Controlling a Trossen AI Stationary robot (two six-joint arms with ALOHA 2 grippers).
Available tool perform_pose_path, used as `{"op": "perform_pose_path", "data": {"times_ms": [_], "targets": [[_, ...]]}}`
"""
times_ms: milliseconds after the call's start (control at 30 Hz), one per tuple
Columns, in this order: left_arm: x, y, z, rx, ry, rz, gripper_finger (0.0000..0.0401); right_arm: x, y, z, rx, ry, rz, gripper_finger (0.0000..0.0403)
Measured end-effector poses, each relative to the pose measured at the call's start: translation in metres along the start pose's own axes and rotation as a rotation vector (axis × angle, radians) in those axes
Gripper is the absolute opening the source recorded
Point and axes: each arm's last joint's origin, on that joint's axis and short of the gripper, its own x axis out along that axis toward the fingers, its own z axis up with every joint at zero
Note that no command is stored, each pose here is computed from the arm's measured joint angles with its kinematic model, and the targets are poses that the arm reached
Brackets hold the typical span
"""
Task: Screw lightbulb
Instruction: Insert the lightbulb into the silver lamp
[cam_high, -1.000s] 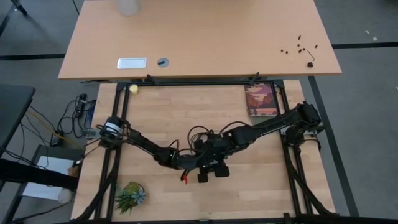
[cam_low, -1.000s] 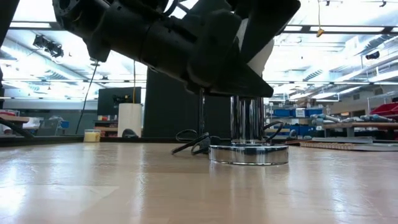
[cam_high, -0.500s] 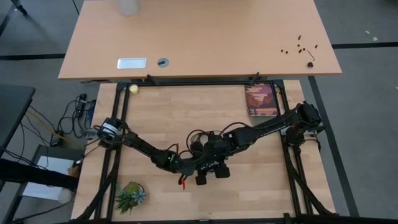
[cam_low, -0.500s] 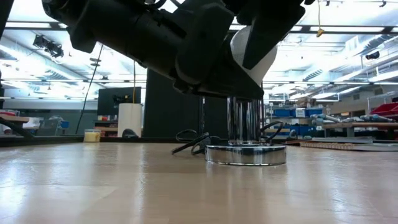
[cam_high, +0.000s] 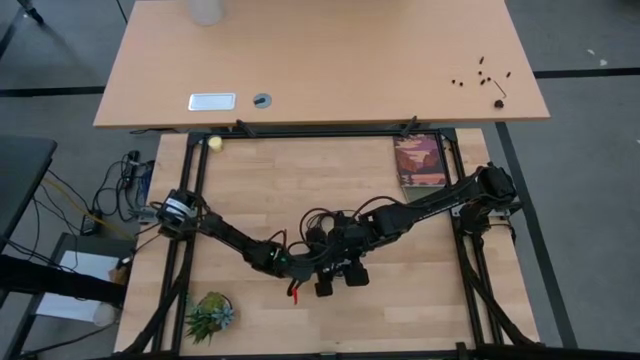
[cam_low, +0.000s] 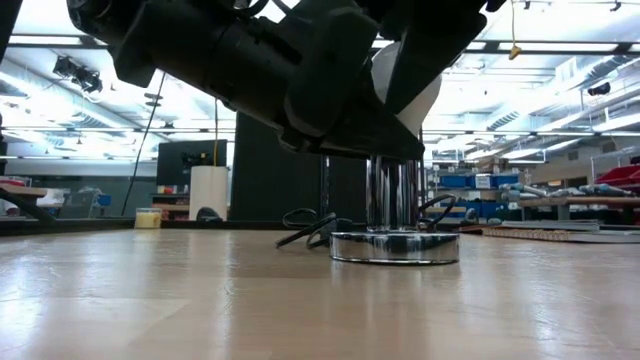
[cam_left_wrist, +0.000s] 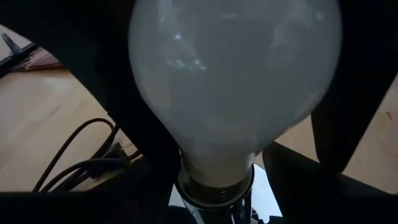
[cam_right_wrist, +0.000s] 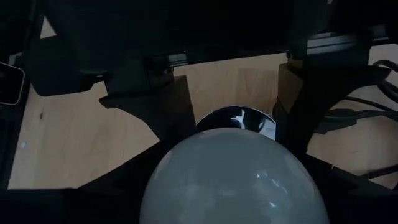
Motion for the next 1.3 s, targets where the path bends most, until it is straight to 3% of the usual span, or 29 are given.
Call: {"op": "perform_pose_path", "data": {"times_ms": [400, 633, 1033, 1300], "targets": [[-0.013, 0.002, 0.007, -0.007, 0.090, -0.026, 0.0352, 0.000, -0.002, 0.002, -0.004, -0.013, -0.006, 0.0287], [-0.016, 0.001, 0.001, -0.017, 0.145, -0.021, 0.0345, 0.000, -0.008, 0.001, 0.008, -0.008, -0.056, 0.0287], [-0.012, 0.004, -0.004, -0.084, 0.153, 0.034, 0.0327, 0.001, -0.004, 0.005, -0.002, -0.043, -0.017, 0.0286], [0.002, 0.002, -0.021, -0.094, 0.140, 0.053, 0.0325, -0.003, -0.003, 0.006, -0.027, -0.038, -0.008, 0.0286]]}}
